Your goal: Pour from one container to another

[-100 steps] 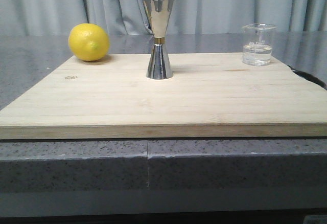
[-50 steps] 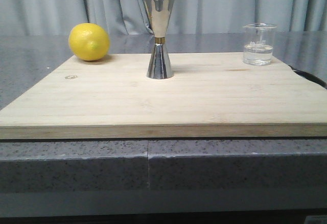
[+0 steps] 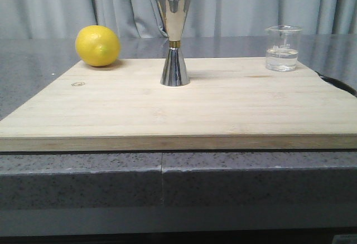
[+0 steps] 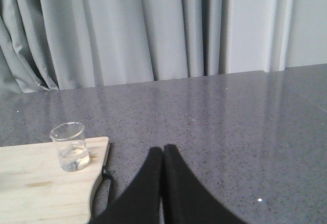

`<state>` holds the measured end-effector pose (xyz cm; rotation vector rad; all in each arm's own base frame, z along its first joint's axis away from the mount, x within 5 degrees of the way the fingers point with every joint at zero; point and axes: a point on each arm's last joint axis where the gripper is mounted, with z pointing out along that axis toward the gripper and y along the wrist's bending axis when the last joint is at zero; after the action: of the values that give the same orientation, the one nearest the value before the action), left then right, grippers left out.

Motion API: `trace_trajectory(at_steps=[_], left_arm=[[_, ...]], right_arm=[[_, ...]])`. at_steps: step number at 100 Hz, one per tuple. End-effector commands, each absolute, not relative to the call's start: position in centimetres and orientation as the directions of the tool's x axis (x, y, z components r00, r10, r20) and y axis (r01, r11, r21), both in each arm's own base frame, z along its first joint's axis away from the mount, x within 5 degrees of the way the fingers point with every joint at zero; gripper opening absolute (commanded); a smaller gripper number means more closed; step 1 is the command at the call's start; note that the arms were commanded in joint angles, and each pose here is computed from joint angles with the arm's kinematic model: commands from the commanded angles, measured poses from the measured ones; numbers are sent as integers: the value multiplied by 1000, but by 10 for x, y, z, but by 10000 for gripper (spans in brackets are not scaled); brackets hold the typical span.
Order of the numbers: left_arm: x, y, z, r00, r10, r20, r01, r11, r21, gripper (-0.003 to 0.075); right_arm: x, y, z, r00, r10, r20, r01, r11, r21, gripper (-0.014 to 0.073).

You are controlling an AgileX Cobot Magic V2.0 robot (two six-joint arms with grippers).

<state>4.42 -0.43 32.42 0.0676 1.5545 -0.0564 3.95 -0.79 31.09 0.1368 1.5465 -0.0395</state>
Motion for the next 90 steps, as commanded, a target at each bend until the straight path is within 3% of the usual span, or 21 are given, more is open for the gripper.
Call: trace_trajectory(at_steps=[1, 17, 90], left_arm=[[49, -5, 352, 52, 39, -998, 85, 995, 43, -21], [62, -6, 365, 27, 49, -998, 86, 995, 51, -21], [65, -6, 365, 30, 41, -999, 87, 995, 43, -21]], right_arm=[[42, -8, 342, 80, 20, -997, 115, 993, 29, -67], [51, -9, 359, 72, 20, -997, 115, 993, 28, -67], [53, -9, 360, 75, 19, -997, 113, 993, 28, -67]])
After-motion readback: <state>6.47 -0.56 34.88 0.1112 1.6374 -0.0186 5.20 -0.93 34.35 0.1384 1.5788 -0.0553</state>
